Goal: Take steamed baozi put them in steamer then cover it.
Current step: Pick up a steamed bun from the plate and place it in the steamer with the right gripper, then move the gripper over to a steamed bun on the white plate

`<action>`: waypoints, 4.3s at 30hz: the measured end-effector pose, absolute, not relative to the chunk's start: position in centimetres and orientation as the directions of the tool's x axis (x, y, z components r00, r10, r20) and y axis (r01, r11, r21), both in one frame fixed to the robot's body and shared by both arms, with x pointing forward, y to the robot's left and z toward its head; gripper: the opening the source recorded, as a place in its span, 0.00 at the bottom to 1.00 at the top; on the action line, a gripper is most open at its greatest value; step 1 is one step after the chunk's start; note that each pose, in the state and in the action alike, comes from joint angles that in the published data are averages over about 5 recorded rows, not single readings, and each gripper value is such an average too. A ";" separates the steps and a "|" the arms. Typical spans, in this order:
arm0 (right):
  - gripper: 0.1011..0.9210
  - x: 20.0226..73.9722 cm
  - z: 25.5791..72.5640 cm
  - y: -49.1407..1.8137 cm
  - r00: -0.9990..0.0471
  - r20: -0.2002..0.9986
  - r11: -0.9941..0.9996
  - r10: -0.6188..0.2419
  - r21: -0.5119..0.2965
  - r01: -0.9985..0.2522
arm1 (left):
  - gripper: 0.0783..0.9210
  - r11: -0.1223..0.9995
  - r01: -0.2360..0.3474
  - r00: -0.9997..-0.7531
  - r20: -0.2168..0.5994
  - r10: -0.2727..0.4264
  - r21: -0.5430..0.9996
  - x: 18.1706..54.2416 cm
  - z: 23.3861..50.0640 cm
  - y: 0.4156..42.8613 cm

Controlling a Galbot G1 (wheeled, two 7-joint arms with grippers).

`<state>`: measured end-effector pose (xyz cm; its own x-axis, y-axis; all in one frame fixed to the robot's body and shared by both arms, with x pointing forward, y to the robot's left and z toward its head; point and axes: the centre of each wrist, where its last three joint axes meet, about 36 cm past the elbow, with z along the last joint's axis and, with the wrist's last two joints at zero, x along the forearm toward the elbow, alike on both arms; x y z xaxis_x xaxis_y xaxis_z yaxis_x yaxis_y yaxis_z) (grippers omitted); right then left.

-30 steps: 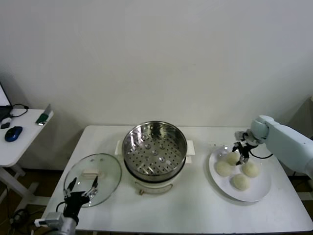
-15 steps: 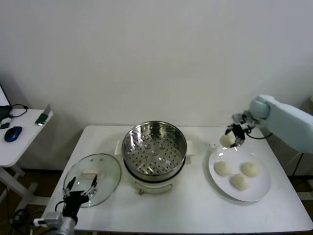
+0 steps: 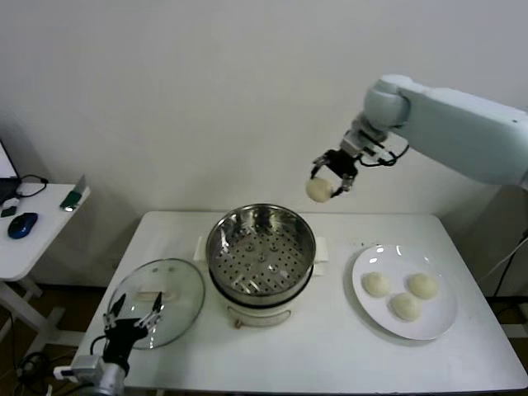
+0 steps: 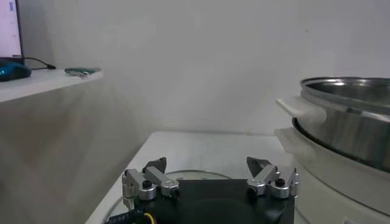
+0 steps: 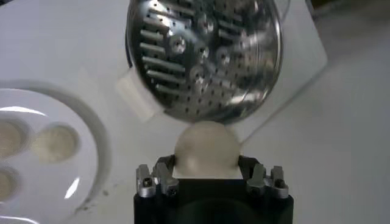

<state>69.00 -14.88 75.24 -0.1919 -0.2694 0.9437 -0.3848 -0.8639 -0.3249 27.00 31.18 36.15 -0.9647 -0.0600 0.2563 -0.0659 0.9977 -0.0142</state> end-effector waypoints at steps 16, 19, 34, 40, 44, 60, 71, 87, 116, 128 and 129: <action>0.72 69.2 67.3 -4.2 -0.146 0.975 -0.982 -0.167 -0.178 -0.061 | 0.88 0.998 -0.067 -0.967 0.248 -0.064 -0.003 26.6 36.4 31.2; 0.72 69.6 65.9 -3.5 -0.150 0.976 -0.985 -0.160 -0.167 -0.040 | 0.88 0.998 -0.066 -0.967 0.247 -0.064 -0.001 26.6 36.4 31.2; 0.72 71.2 61.0 -2.3 -0.161 0.977 -0.989 -0.142 -0.146 -0.013 | 0.88 0.998 -0.064 -0.967 0.248 -0.064 0.010 26.8 36.0 31.2; 0.72 71.5 60.3 -1.9 -0.166 0.976 -0.990 -0.138 -0.141 -0.005 | 0.88 0.998 -0.063 -0.967 0.248 -0.064 0.011 27.0 35.9 31.3; 0.77 71.7 60.0 -1.8 -0.164 0.978 -0.991 -0.132 -0.134 0.000 | 0.88 0.998 -0.063 -0.967 0.248 -0.063 0.010 27.1 35.9 31.3; 0.88 72.6 64.9 -4.9 -0.142 0.975 -0.975 -0.171 -0.188 -0.119 | 0.88 0.998 -0.059 -0.967 0.248 -0.059 0.004 27.5 36.0 30.9; 0.88 72.2 69.4 -18.4 -0.147 0.972 -0.744 -0.182 -0.234 -0.626 | 0.88 0.998 -0.061 -0.969 0.242 -0.060 0.006 27.8 36.3 31.2; 0.88 64.6 59.2 -34.3 -0.142 0.985 -0.175 -0.096 -0.157 -0.972 | 0.88 0.998 -0.068 -0.970 0.232 -0.068 0.009 28.0 36.4 31.5; 0.86 61.0 45.9 -36.3 -0.156 0.987 0.093 -0.049 -0.151 -0.984 | 0.88 0.997 -0.068 -0.967 0.243 -0.073 0.027 27.6 35.9 31.6; 0.72 61.3 46.2 -36.4 -0.157 0.986 0.102 -0.063 -0.150 -0.983 | 0.88 0.997 -0.070 -0.968 0.239 -0.074 0.027 27.9 36.0 31.6; 0.71 61.3 46.4 -36.4 -0.156 0.986 0.102 -0.067 -0.149 -0.984 | 0.88 0.997 -0.069 -0.968 0.238 -0.074 0.027 27.9 36.0 31.6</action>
